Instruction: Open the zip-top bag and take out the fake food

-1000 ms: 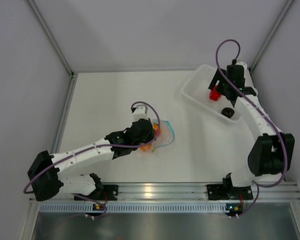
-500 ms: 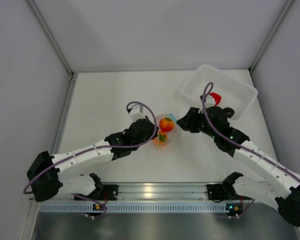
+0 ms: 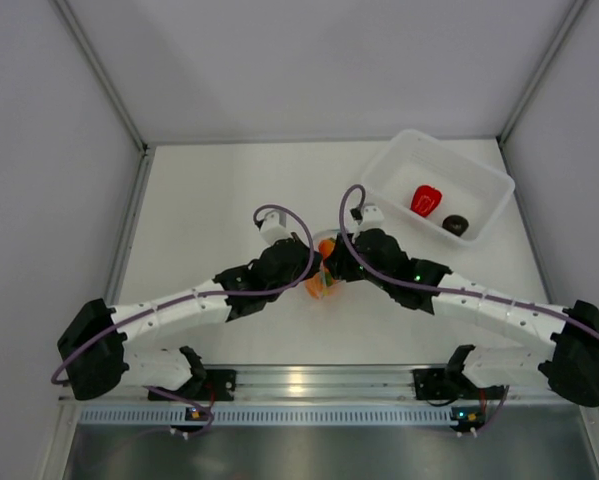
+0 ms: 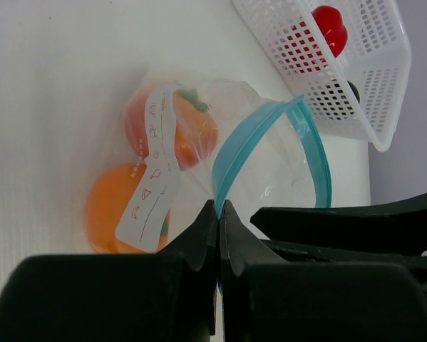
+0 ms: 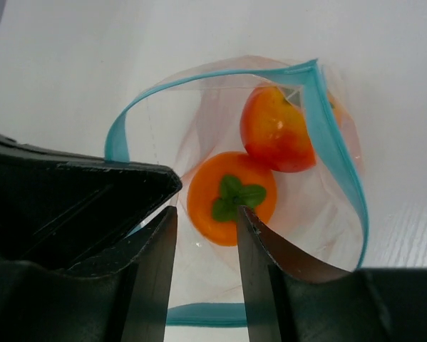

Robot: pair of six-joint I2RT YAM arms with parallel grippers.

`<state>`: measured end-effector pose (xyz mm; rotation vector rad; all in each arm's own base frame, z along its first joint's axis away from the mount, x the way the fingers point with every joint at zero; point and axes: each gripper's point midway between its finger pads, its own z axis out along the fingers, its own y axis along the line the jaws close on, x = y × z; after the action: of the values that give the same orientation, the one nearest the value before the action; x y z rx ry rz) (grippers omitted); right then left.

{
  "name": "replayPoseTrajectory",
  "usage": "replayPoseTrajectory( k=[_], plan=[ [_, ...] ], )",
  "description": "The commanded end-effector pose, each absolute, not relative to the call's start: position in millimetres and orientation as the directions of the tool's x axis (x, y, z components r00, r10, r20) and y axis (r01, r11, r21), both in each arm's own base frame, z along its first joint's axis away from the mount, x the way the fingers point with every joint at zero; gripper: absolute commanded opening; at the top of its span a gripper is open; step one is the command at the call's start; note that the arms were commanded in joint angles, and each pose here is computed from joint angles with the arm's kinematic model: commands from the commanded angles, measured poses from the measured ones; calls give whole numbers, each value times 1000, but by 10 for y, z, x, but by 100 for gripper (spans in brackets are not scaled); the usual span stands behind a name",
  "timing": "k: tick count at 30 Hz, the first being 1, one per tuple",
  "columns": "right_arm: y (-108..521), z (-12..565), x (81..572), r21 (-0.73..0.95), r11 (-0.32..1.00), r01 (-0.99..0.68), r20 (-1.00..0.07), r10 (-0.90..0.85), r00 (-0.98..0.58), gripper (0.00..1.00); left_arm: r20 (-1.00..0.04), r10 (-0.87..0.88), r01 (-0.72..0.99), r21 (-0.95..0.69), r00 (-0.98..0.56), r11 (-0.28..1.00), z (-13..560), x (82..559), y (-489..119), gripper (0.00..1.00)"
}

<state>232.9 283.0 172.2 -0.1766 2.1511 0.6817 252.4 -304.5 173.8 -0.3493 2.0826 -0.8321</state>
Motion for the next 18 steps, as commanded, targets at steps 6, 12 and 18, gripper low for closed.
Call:
replayPoseTrajectory(
  k=[6, 12, 18],
  plan=[
    [2889, 1714, 2763, 282, 917, -281, -846, 100, -523, 40, -592, -537, 66, -706, -601, 705, 1741, 2541, -3114, 0],
    [3048, 1699, 2954, 245, 914, -323, -882, 71, -466, 43, -587, -509, 76, -698, -630, 712, 1669, 2517, -3176, 0],
    [3056, 1613, 3145, 171, 930, -326, -910, 22, -415, 50, -586, -476, 91, -688, -655, 720, 1604, 2489, -3211, 0]
  ],
)
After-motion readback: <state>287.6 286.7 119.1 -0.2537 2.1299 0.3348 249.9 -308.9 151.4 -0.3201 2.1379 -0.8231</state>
